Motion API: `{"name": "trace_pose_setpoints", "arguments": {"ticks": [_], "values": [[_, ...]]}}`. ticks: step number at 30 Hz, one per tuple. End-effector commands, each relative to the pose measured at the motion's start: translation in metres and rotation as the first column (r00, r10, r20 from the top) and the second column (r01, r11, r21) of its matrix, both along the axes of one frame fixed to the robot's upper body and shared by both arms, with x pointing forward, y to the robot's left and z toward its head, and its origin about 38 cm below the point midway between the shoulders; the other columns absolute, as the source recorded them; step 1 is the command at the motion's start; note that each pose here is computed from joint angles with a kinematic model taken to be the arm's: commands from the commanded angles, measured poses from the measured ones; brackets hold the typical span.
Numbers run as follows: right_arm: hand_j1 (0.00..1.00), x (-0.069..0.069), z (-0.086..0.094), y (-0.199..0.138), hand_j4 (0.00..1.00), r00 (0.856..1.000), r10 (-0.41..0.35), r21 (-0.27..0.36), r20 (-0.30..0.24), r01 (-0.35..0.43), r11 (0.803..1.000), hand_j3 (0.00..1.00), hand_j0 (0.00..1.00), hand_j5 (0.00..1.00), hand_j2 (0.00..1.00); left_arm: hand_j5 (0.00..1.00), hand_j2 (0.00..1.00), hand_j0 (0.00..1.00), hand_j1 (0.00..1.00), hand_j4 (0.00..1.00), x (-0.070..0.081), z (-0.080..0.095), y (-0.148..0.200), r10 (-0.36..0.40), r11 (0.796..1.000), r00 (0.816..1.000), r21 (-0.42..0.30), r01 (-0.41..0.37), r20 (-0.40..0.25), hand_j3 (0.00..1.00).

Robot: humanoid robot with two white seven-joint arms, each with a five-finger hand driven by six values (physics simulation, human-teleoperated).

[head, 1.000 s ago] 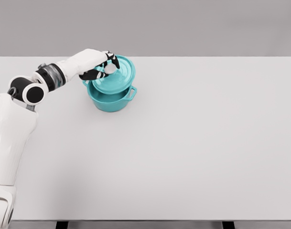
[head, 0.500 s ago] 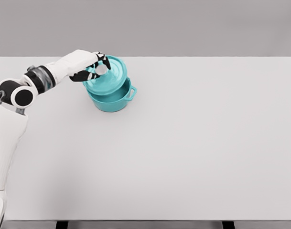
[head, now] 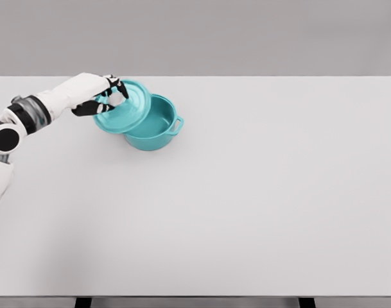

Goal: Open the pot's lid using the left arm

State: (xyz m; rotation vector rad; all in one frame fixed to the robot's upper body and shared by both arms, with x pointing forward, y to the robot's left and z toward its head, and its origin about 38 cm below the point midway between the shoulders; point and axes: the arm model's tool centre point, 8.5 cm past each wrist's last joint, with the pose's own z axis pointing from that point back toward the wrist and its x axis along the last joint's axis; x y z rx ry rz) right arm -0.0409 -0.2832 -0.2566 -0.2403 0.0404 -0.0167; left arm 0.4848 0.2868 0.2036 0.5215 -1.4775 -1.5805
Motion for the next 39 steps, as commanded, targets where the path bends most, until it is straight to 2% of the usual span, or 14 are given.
{"name": "trace_pose_setpoints", "arguments": {"ticks": [1,6,16,17,25,34,39], "values": [[1.00,0.000,0.000,0.000,1.00,1.000,0.000,0.000,0.000,0.000,1.000,1.00,1.00,1.00,1.00,0.42,0.42,0.42,0.42,0.42,0.000,0.004,0.009,0.016,1.000,1.000,-0.003,-0.016,0.004,0.42],[1.00,0.000,0.000,0.000,1.00,1.000,0.000,0.000,0.000,0.000,1.000,1.00,1.00,1.00,1.00,0.42,0.42,0.42,0.42,0.42,0.000,0.006,0.020,0.043,0.999,0.999,-0.012,-0.043,0.008,0.42],[1.00,0.000,0.000,0.000,1.00,1.000,0.000,0.000,0.000,0.000,1.000,1.00,1.00,1.00,1.00,0.43,0.43,0.43,0.43,0.43,-0.006,-0.001,0.045,0.104,0.994,0.995,-0.031,-0.104,-0.005,0.43],[1.00,0.000,0.000,0.000,1.00,1.000,0.000,0.000,0.000,0.000,1.000,1.00,1.00,1.00,1.00,0.43,0.43,0.43,0.43,0.43,-0.009,-0.006,0.049,0.113,0.993,0.993,-0.035,-0.114,-0.016,0.43],[1.00,0.000,0.000,0.000,1.00,1.000,0.000,0.000,0.000,0.000,1.000,1.00,1.00,1.00,1.00,0.43,0.43,0.43,0.43,0.43,-0.015,-0.007,0.066,0.150,0.988,0.988,-0.038,-0.151,-0.018,0.43],[1.00,0.000,0.000,0.000,1.00,1.000,0.000,0.000,0.000,0.000,1.000,1.00,1.00,1.00,1.00,0.43,0.43,0.43,0.43,0.43,-0.023,-0.018,0.090,0.208,0.976,0.977,-0.050,-0.210,-0.046,0.43],[1.00,0.000,0.000,0.000,1.00,1.000,0.000,0.000,0.000,0.000,1.000,1.00,1.00,1.00,1.00,0.44,0.44,0.44,0.44,0.44,-0.023,-0.021,0.094,0.216,0.975,0.975,-0.051,-0.219,-0.054,0.44]]}}
